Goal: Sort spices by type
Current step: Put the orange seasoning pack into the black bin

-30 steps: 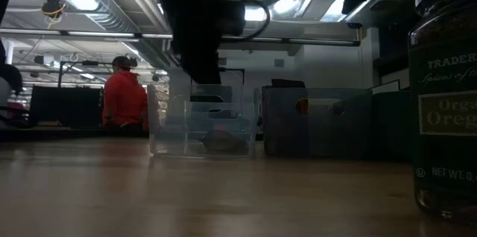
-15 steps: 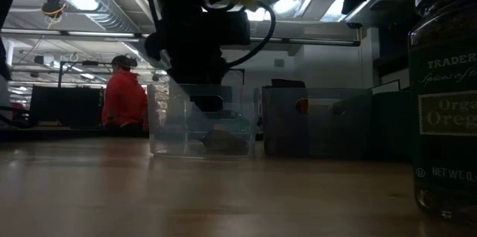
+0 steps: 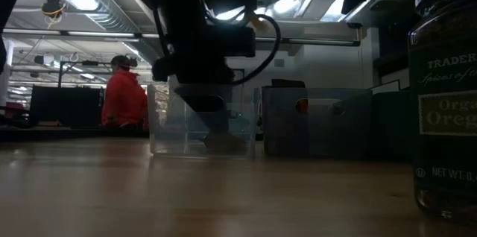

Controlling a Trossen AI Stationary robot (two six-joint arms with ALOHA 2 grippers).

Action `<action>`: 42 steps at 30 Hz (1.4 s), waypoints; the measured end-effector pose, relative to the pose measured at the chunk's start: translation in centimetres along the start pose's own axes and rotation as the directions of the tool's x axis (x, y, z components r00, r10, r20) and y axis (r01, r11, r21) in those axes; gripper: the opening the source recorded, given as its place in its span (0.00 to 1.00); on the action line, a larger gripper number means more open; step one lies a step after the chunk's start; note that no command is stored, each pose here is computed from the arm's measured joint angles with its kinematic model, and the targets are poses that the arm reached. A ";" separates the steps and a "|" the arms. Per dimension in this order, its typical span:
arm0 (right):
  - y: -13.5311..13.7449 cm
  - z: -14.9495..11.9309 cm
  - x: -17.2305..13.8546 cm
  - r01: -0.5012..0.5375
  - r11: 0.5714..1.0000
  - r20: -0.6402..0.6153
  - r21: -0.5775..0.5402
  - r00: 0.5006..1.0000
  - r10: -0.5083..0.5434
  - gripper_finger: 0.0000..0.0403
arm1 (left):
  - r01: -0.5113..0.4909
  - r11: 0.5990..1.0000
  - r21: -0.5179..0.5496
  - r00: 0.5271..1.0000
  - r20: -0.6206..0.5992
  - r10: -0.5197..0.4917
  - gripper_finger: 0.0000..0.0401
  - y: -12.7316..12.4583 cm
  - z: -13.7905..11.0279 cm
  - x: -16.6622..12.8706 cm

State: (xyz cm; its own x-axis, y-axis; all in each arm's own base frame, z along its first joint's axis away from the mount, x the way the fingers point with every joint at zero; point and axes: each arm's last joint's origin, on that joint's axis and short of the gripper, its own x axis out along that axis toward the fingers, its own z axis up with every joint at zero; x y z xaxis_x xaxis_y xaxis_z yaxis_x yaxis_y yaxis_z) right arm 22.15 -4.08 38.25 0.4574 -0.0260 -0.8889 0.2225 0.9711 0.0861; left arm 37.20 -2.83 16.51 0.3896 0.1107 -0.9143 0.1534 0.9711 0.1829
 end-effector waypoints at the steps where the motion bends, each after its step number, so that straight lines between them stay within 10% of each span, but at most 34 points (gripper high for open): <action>1: 0.0 0.0 0.0 0.000 1.000 0.000 0.000 1.000 0.000 0.42 | -0.018 1.000 -0.001 1.000 -0.004 0.018 0.36 0.0 0.0 0.0; 27: 0.0 0.0 0.0 0.000 1.000 -0.001 -0.001 1.000 0.000 0.42 | -0.050 0.999 0.013 0.998 -0.047 0.051 0.35 -0.2 -0.3 1.3; 42: 0.0 0.0 0.0 0.000 1.000 -0.001 -0.001 1.000 0.000 0.42 | -0.059 0.998 -0.011 0.997 -0.050 0.058 0.04 -0.2 -0.3 1.3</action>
State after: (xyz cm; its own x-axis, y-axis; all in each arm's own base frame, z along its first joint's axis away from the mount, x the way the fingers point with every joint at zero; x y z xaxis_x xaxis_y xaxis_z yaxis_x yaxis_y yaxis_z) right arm 22.14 -4.07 38.24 0.4562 -0.0257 -0.8895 0.2220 0.9713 0.0858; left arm 37.40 -2.76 15.16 0.3523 0.1773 -0.9190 0.1205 0.9651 0.2324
